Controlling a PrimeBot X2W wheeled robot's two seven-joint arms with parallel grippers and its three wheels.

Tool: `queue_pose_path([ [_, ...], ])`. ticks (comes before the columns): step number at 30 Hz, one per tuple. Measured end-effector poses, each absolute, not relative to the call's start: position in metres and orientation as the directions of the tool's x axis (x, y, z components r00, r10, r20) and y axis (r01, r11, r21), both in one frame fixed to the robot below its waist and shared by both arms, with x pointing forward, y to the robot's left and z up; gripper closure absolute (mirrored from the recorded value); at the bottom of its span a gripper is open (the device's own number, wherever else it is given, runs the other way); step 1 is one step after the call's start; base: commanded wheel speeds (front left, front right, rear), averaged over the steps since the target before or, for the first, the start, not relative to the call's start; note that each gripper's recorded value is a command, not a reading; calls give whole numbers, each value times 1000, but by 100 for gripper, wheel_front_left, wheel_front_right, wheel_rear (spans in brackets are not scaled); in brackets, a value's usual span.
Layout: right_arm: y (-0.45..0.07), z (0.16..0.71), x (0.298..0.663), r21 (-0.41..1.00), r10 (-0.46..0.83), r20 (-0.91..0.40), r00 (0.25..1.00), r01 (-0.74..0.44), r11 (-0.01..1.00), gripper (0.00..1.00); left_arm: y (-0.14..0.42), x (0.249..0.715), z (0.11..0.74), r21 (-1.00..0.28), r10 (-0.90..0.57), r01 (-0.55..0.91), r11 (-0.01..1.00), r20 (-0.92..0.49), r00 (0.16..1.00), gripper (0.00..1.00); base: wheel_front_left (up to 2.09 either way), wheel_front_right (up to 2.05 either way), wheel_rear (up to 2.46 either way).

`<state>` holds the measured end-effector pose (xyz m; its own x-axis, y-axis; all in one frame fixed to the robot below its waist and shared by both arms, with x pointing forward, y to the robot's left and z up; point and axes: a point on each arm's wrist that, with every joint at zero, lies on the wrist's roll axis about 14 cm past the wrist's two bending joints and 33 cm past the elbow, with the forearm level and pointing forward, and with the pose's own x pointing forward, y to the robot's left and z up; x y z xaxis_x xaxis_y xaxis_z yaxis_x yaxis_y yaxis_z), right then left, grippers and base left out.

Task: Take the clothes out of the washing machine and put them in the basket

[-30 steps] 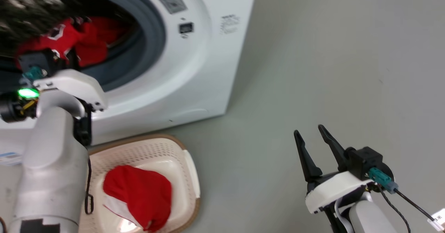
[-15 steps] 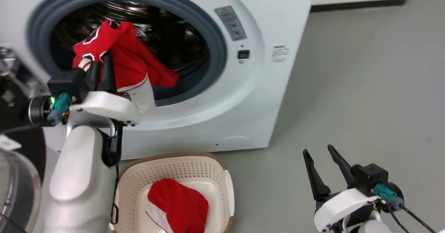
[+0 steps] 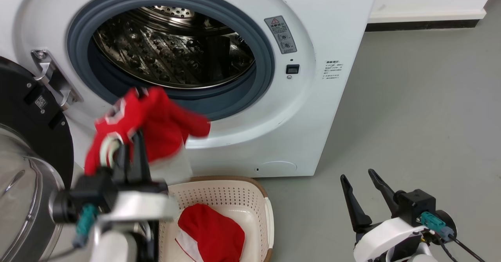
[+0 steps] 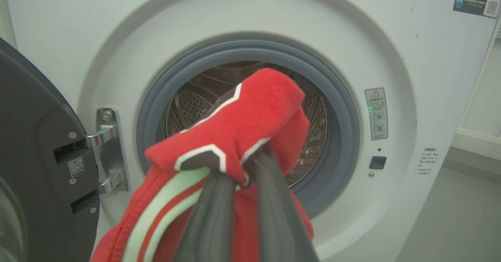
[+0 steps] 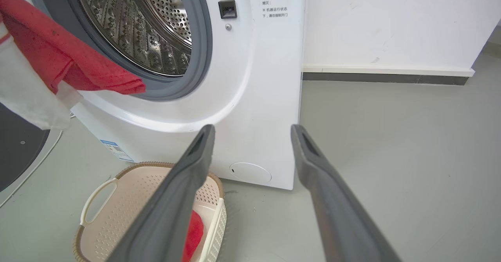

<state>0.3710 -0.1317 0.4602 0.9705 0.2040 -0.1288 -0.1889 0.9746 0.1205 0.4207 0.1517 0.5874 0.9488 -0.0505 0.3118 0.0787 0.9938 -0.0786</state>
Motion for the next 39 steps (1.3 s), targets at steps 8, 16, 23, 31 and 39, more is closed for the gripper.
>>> queue_pose_path([
  [8, -129, 453, 379, 112, 215, -153, 965, -199, 973, 0, 152, 382, 474, -207, 16, -23, 978, -35, 999, 100, 0, 0, 0],
  [16, -113, 438, 402, 111, 262, -187, 947, -245, 963, 0, 142, 379, 393, -245, -27, -43, 969, -275, 961, 100, 0, 0, 0],
  [23, -101, 413, 427, 123, 298, -231, 926, -276, 953, 0, 131, 385, 316, -249, -63, -74, 966, -498, 865, 100, 0, 0, 0],
  [31, -96, 367, 448, 150, 315, -295, 902, -282, 948, 0, 134, 387, 234, -172, -36, -120, 978, -700, 713, 100, 0, 0, 0],
  [39, -102, 321, 453, 180, 301, -362, 882, -251, 951, 0, 135, 387, 177, -117, 2, -162, 980, -806, 592, 5, 0, 0, 0],
])
